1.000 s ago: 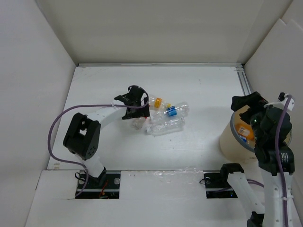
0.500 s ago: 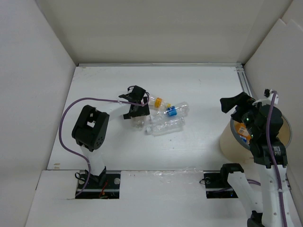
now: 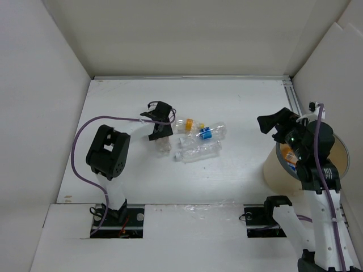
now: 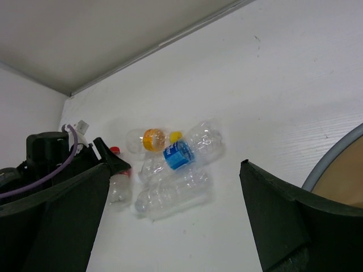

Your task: Put the plastic bottles in the bin

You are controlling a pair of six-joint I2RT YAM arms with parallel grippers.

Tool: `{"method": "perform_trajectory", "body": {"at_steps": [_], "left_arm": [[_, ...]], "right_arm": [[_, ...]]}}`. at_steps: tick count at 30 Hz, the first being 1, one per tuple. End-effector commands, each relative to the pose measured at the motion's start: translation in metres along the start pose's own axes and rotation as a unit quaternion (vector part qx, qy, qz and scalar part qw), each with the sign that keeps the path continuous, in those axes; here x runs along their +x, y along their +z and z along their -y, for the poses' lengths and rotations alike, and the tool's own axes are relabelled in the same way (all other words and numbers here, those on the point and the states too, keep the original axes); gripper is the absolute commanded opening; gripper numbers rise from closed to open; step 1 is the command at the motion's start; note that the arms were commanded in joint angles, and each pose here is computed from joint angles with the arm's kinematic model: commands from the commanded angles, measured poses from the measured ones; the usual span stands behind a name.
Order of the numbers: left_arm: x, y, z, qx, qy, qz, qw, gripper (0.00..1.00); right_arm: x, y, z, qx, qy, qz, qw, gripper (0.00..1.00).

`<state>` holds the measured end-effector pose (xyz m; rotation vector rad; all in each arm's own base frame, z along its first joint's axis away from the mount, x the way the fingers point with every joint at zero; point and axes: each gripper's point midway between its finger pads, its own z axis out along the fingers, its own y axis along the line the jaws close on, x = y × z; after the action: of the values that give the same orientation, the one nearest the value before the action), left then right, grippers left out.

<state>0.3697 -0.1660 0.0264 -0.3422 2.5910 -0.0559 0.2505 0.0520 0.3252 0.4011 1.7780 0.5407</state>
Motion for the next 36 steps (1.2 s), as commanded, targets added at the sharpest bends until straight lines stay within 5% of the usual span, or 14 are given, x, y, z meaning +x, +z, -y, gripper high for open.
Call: {"method": "perform_trajectory", "body": {"at_steps": [1,3,5,10,16,23,31,36], "left_arm": [[-0.010,-0.001,0.003,-0.001,-0.016,0.010,1.000,0.45],[-0.009,-0.001,0.000,-0.009,-0.015,0.009,1.000,0.12],[-0.015,-0.010,-0.010,-0.032,-0.026,0.023,0.999,0.00],[-0.062,-0.065,-0.006,-0.013,-0.067,0.099,0.993,0.00],[-0.135,-0.206,0.034,0.171,-0.066,0.228,0.956,0.00],[-0.146,-0.382,0.078,0.445,-0.008,0.319,0.837,0.00],[-0.134,-0.446,0.094,0.546,0.046,0.322,0.772,0.00],[-0.132,-0.442,0.093,0.545,0.050,0.327,0.770,0.00]], "right_arm": [[-0.009,0.000,-0.017,-0.037,-0.014,0.018,0.999,1.00],[-0.006,0.004,-0.028,-0.067,-0.017,0.010,0.998,1.00],[0.010,0.003,-0.052,-0.141,-0.040,-0.027,0.989,1.00],[0.038,0.007,-0.111,-0.295,-0.067,-0.084,0.949,1.00],[0.058,0.012,-0.197,-0.383,-0.087,-0.104,0.914,1.00],[0.076,0.045,-0.284,-0.455,-0.098,-0.095,0.880,1.00],[0.070,0.023,-0.342,-0.574,-0.069,-0.078,0.812,1.00],[0.067,-0.001,-0.356,-0.626,-0.064,-0.070,0.774,1.00]]}}
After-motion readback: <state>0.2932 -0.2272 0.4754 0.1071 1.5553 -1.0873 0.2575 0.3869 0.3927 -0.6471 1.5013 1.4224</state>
